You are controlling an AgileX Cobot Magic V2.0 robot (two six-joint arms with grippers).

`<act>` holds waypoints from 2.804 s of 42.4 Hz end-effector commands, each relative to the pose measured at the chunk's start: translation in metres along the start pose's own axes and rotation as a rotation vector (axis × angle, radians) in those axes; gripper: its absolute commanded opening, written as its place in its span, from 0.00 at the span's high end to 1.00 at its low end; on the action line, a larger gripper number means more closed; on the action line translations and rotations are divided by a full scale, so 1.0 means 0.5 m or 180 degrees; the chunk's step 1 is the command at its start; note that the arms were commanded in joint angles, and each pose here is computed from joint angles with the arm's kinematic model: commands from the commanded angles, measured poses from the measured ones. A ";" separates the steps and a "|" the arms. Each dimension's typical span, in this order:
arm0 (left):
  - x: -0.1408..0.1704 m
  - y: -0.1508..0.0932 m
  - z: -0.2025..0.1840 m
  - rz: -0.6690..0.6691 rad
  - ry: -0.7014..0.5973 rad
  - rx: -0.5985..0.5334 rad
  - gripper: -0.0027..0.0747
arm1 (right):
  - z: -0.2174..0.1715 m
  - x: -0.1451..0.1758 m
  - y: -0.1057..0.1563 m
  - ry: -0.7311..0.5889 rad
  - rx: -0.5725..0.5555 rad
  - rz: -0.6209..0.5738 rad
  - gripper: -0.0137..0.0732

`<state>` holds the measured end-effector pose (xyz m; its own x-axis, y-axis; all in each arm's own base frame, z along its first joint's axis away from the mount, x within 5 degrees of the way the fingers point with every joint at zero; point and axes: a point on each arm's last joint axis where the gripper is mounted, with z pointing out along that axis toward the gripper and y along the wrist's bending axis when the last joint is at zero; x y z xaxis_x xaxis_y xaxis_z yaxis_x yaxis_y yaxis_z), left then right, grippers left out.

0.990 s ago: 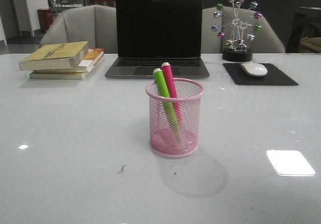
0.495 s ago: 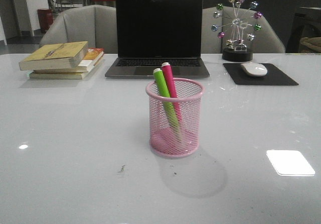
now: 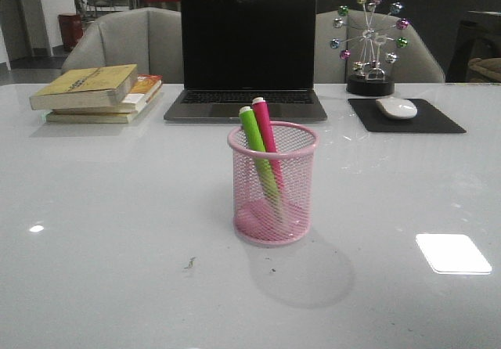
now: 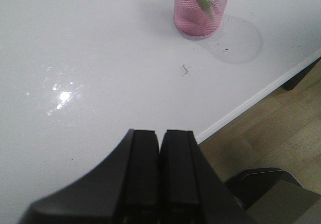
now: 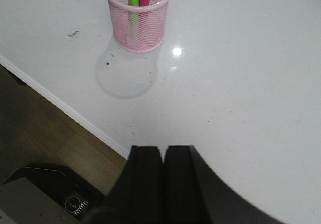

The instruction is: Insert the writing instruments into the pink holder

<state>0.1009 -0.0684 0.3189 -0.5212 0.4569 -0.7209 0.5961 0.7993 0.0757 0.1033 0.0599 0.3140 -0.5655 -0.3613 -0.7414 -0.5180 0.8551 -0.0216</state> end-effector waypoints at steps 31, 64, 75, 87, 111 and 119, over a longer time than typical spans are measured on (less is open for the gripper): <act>0.191 0.039 -0.020 -0.0743 -0.2304 -0.1619 0.85 | -0.012 -0.022 -0.003 -0.0262 0.0043 -0.0038 0.78; 0.258 0.032 0.036 -0.0866 -0.2716 -0.1707 0.85 | -0.012 -0.021 -0.003 -0.0255 0.0043 -0.0038 0.78; 0.258 0.032 0.036 -0.0866 -0.2716 -0.1707 0.85 | -0.012 -0.021 -0.003 -0.0255 0.0043 -0.0038 0.78; 0.258 0.032 0.036 -0.0866 -0.2716 -0.1707 0.85 | -0.012 -0.021 -0.003 -0.0255 0.0043 -0.0038 0.78; 0.258 0.032 0.036 -0.0866 -0.2716 -0.1707 0.85 | -0.061 0.058 -0.058 -0.1900 0.1127 0.0550 0.78; 0.258 0.032 0.036 -0.0866 -0.2716 -0.1707 0.85 | -0.038 0.150 -0.057 -0.2377 0.1593 0.0610 0.78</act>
<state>0.0563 -0.0035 0.2058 0.0311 0.0002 -0.9995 0.0608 0.9981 0.0021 0.0681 0.0045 0.2672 -0.1284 -0.0182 -0.9916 -0.0652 0.9978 -0.0098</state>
